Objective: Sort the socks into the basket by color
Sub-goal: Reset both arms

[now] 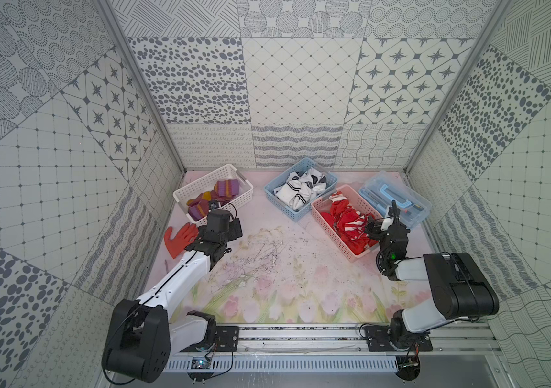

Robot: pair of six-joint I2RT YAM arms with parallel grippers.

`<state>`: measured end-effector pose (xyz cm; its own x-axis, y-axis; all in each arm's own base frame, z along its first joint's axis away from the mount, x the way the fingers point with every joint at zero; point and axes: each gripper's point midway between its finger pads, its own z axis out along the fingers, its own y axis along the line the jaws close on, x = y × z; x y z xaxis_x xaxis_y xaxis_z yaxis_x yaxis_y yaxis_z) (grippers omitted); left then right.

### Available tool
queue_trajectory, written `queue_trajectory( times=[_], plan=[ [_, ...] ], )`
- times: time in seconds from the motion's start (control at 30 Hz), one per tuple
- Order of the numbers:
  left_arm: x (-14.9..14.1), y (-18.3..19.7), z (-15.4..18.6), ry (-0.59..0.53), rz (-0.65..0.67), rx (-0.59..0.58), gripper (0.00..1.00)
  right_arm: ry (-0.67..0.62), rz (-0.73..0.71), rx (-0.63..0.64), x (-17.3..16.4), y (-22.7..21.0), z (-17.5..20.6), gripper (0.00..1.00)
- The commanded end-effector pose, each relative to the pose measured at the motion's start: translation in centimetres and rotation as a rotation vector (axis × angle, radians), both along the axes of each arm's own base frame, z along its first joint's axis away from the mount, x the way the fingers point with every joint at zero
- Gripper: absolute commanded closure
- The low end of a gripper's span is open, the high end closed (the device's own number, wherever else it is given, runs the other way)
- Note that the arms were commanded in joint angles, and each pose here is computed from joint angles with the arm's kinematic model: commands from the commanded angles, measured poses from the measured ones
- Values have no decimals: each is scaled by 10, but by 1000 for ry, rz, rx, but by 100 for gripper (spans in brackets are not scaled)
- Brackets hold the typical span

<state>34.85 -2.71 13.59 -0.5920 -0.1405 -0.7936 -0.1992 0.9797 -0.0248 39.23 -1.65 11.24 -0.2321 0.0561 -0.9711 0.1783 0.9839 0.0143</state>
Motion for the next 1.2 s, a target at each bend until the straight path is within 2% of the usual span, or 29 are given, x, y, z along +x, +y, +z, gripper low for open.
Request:
queue_trajectory(
  times=[0.0,0.2,0.37,0.53,0.63,0.83,0.97,1.03,1.17],
  plan=[
    [16,7,7,-56,-24,89,2,-8,22,5,-1,4,-1,2],
    [23,28,-9,-70,27,87,2,2,21,6,2,4,-1,2],
    [31,37,-22,-104,6,184,2,4,19,8,2,3,-2,2],
    [35,49,-33,-178,18,185,2,7,17,8,2,3,-2,2],
    [41,41,-32,-258,-44,186,2,9,17,8,2,3,-2,2],
    [32,38,-45,-350,-67,186,2,8,16,8,3,3,-2,2],
    [36,40,-50,-311,-68,169,2,13,18,7,3,3,-3,2],
    [46,37,-58,-227,-93,150,2,20,20,7,5,4,-3,2],
    [49,39,-57,-227,-103,113,2,36,19,5,8,4,-4,2]
  ],
)
